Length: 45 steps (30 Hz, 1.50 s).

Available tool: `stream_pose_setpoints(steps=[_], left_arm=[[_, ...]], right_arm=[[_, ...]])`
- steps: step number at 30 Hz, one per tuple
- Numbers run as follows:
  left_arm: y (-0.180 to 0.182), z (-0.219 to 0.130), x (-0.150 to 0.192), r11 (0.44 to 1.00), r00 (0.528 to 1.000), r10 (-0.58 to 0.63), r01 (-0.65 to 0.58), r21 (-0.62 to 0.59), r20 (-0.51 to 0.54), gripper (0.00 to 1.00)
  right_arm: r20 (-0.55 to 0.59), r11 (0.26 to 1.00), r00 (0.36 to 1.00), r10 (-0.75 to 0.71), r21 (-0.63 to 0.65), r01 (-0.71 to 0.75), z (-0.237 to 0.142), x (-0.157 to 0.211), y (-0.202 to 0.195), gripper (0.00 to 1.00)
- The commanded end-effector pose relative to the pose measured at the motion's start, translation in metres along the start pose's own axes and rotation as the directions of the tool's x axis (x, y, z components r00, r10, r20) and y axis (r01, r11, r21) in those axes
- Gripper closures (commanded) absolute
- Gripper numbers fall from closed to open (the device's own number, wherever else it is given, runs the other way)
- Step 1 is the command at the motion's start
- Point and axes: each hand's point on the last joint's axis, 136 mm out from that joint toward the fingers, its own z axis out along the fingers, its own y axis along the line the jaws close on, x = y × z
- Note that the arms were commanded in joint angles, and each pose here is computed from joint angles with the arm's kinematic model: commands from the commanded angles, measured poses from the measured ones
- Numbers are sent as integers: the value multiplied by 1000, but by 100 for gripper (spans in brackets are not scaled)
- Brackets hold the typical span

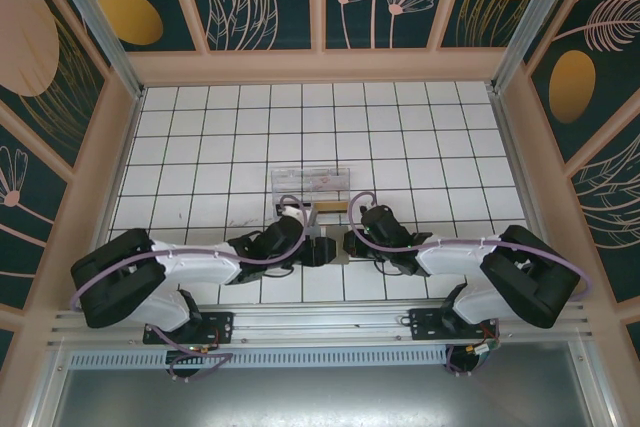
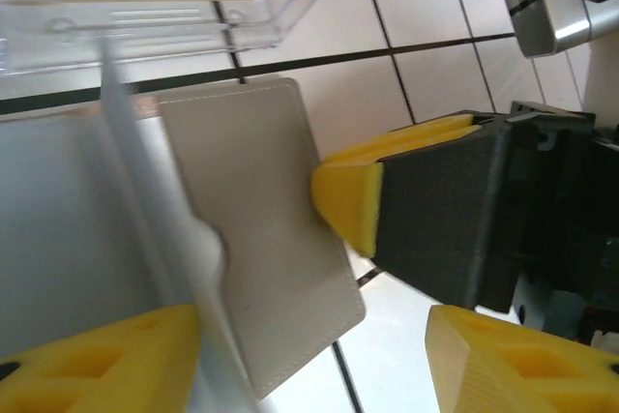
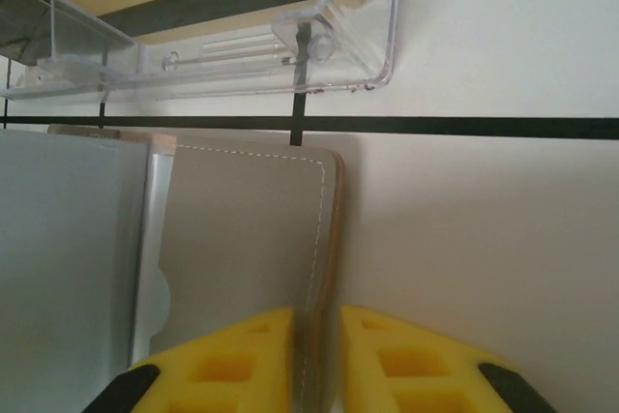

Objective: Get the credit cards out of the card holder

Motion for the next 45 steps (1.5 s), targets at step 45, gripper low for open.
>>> stream_pose_setpoints(steps=[45], left_arm=[[63,-20,2,975,997,-39,52,-217,63,44]], right_arm=[[-19,1000,1000,-12,17,12,10,-5,11,89]])
